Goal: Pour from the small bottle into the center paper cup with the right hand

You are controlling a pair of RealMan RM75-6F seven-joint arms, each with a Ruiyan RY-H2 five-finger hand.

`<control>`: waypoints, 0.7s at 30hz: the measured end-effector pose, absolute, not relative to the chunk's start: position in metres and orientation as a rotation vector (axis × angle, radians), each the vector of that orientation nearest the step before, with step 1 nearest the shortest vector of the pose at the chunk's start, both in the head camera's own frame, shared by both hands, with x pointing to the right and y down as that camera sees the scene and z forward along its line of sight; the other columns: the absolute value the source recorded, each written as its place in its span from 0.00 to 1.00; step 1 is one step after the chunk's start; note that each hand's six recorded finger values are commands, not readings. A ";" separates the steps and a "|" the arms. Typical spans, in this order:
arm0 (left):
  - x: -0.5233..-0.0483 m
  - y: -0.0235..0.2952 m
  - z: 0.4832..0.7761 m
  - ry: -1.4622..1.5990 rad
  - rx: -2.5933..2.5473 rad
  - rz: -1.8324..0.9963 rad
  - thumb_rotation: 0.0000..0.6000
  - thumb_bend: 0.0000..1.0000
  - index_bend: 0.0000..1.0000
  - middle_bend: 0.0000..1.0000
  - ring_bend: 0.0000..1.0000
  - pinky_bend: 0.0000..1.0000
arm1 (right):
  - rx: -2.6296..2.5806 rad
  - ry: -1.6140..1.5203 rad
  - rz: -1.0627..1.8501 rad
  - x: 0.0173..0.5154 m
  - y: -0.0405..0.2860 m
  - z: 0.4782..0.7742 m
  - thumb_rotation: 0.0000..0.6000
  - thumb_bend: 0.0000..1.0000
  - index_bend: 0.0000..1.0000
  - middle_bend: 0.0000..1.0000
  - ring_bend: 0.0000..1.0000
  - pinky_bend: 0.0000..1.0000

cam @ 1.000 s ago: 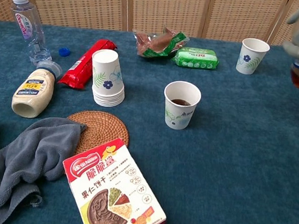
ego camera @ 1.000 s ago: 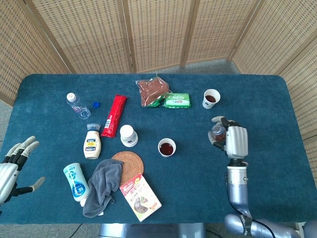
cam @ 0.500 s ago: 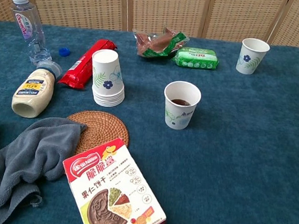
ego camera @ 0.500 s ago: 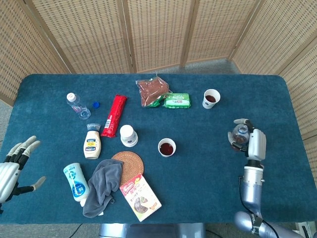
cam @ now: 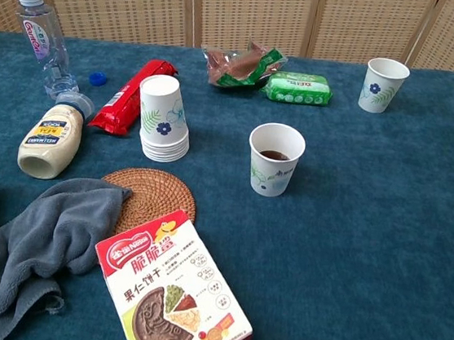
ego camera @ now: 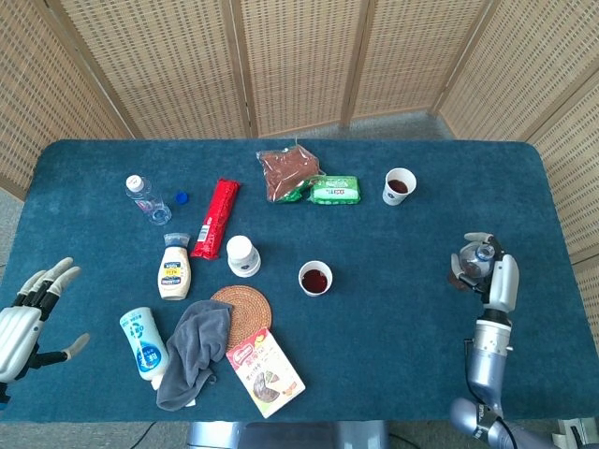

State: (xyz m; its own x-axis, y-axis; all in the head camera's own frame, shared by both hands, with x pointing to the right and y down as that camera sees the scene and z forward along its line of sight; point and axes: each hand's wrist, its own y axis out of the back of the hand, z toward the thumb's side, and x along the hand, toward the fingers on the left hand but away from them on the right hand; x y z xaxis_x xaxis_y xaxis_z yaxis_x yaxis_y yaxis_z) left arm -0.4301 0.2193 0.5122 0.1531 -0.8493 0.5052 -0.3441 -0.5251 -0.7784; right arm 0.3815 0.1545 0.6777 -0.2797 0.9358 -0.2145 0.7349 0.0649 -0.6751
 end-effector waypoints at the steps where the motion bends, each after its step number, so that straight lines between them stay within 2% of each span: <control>1: -0.430 0.219 0.512 1.132 -1.947 -1.360 1.00 0.32 0.00 0.00 0.00 0.00 | -1.688 -2.071 1.032 0.383 0.156 0.681 1.00 0.48 0.41 0.60 0.47 0.69; 5: -0.431 0.218 0.513 1.135 -1.945 -1.365 1.00 0.32 0.00 0.00 0.00 0.00 | -1.692 -2.065 1.054 0.389 0.159 0.690 1.00 0.48 0.41 0.59 0.46 0.62; 21: -0.426 0.219 0.520 1.104 -1.947 -1.388 1.00 0.32 0.00 0.00 0.00 0.00 | -1.708 -2.106 1.084 0.401 0.168 0.713 1.00 0.48 0.41 0.59 0.46 0.62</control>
State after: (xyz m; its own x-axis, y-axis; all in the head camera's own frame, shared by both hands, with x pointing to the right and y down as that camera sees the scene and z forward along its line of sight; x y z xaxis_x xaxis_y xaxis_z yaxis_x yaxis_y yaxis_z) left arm -0.4264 0.2193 0.5196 0.1502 -0.8370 0.5262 -0.3238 -0.5445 -0.7737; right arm 0.4013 0.1677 0.7132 -0.2998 0.9149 -0.2705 0.7515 0.0518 -0.6577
